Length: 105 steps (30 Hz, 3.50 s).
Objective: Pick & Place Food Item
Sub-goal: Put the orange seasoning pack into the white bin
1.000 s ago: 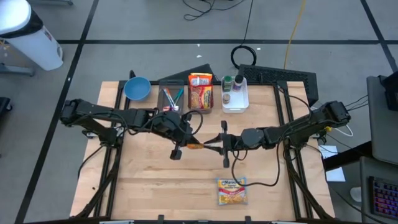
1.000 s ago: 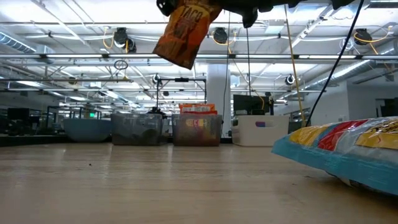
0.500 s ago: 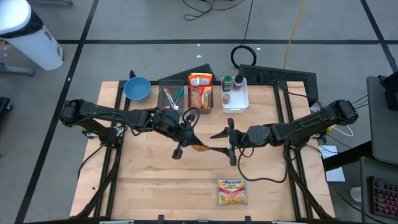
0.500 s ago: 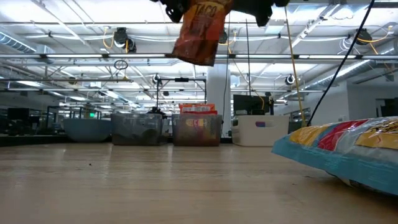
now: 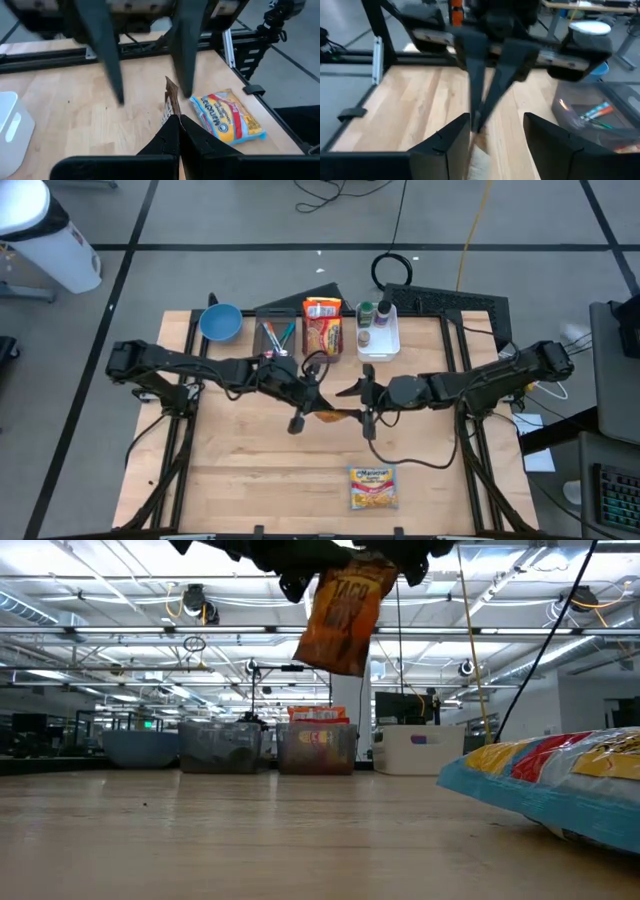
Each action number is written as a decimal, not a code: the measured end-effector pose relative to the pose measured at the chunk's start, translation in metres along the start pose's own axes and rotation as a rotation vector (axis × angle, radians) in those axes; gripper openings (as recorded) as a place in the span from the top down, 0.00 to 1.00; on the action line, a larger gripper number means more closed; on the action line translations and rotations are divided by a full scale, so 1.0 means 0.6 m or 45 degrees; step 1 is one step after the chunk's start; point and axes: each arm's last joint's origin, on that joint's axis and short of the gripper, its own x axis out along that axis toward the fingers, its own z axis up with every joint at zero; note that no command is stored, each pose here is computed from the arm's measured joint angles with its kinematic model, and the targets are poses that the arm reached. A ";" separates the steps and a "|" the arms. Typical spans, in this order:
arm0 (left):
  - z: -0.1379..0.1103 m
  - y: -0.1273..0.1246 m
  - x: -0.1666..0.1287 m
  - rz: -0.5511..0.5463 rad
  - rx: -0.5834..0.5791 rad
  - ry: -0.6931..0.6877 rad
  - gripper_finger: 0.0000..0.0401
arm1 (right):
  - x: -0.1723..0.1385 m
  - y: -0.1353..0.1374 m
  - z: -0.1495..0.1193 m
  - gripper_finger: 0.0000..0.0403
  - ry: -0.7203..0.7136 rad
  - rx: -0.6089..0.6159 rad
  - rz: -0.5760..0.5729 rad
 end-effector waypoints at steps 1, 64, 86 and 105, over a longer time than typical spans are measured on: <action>0.000 0.000 0.000 0.000 0.001 -0.003 1.00 | 0.000 -0.001 -0.001 0.57 0.004 0.000 -0.001; 0.032 0.014 -0.028 0.016 -0.003 -0.142 0.60 | -0.001 -0.001 -0.017 1.00 0.129 -0.004 -0.009; 0.006 -0.003 -0.167 -0.049 0.021 0.135 0.30 | -0.026 -0.157 0.015 1.00 0.506 0.004 -0.235; -0.136 -0.022 -0.152 -0.224 -0.074 -0.199 0.30 | -0.108 -0.370 -0.015 1.00 0.570 0.141 -0.619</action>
